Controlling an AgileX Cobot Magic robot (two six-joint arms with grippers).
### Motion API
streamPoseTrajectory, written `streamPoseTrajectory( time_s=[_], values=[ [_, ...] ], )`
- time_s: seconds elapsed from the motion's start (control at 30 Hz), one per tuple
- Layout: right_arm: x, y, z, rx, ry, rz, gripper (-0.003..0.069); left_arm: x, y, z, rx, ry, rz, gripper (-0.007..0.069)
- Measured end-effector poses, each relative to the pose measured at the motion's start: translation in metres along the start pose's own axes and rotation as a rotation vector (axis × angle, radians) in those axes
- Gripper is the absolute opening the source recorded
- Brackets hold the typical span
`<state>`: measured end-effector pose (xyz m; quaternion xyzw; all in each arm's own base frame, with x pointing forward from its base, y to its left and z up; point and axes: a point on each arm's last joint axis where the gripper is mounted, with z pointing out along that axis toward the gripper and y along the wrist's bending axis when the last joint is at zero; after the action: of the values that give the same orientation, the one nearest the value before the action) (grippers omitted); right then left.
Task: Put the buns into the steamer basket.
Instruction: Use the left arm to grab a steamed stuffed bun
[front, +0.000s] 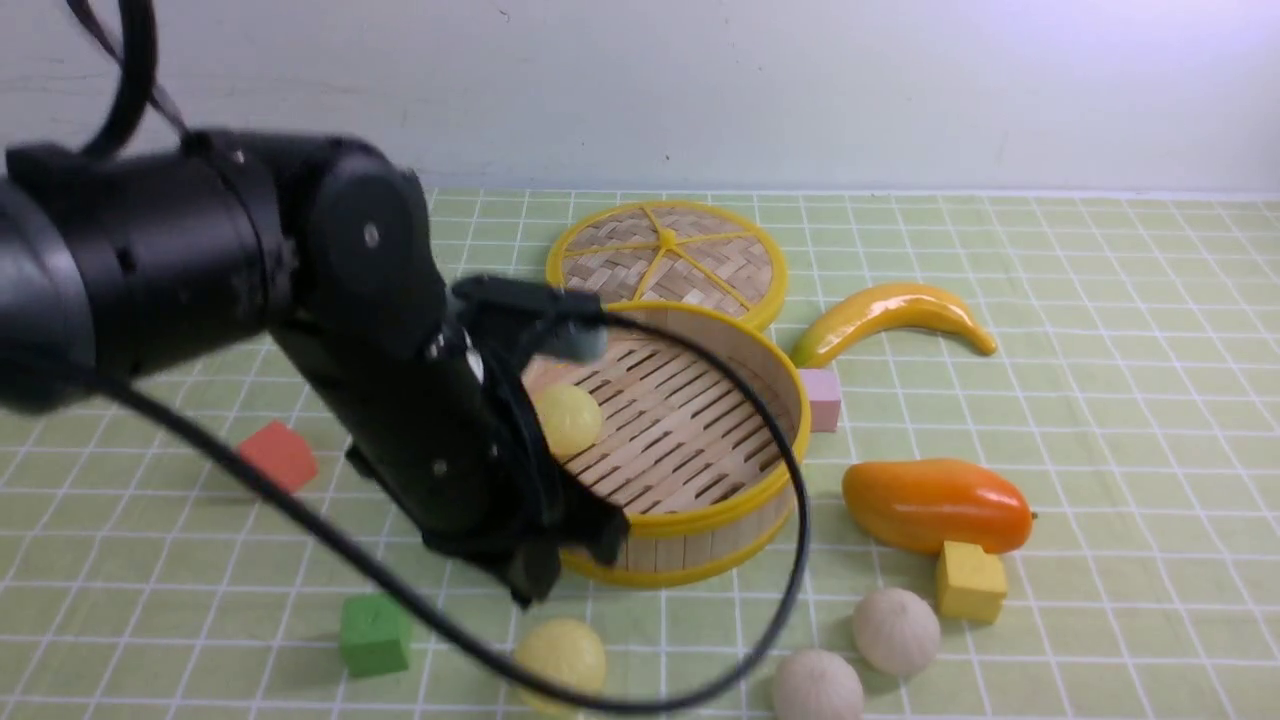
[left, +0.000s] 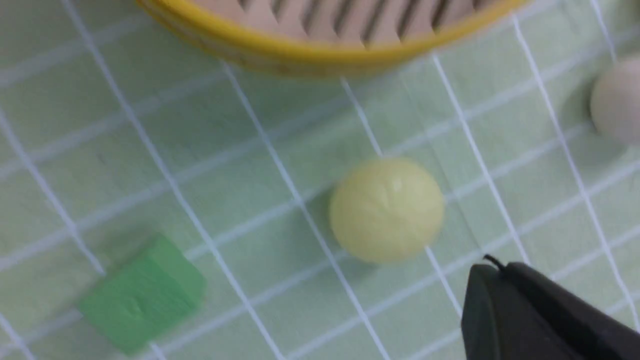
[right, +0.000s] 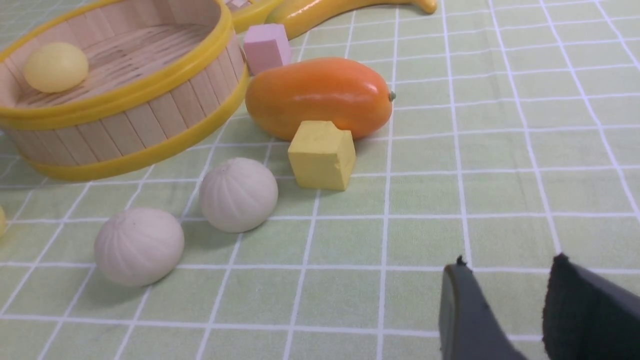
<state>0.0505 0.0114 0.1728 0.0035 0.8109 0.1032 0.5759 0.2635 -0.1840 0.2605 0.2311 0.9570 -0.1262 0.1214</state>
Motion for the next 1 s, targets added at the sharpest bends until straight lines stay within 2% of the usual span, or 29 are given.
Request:
streamPoseTrajectory(
  time_s=[0.1,0.17,0.4,0.43,0.5,0.7,1.0],
  values=[
    [0.000,0.000,0.000,0.000,0.000,0.000,0.0239,0.014,-0.007,0.014,-0.003,0.035,-0.003,-0.0008],
    [0.000,0.000,0.000,0.000,0.000,0.000,0.0239,0.013,-0.007,0.018,-0.004,0.026,-0.007,0.0025],
    [0.000,0.000,0.000,0.000,0.000,0.000,0.0239,0.001,-0.004,0.041,-0.015,-0.036,-0.019,0.0260],
    [0.000,0.000,0.000,0.000,0.000,0.000,0.0239,0.001,-0.004,0.042,-0.015,-0.034,-0.019,0.0260],
    [0.000,0.000,0.000,0.000,0.000,0.000,0.0239,0.000,-0.002,0.053,-0.025,-0.017,-0.018,0.0308],
    [0.000,0.000,0.000,0.000,0.000,0.000,0.0239,-0.004,0.003,0.068,-0.061,-0.024,0.012,0.0311],
    [0.000,0.000,0.000,0.000,0.000,0.000,0.0239,-0.006,0.007,0.079,-0.089,-0.031,0.042,0.0230]
  ],
)
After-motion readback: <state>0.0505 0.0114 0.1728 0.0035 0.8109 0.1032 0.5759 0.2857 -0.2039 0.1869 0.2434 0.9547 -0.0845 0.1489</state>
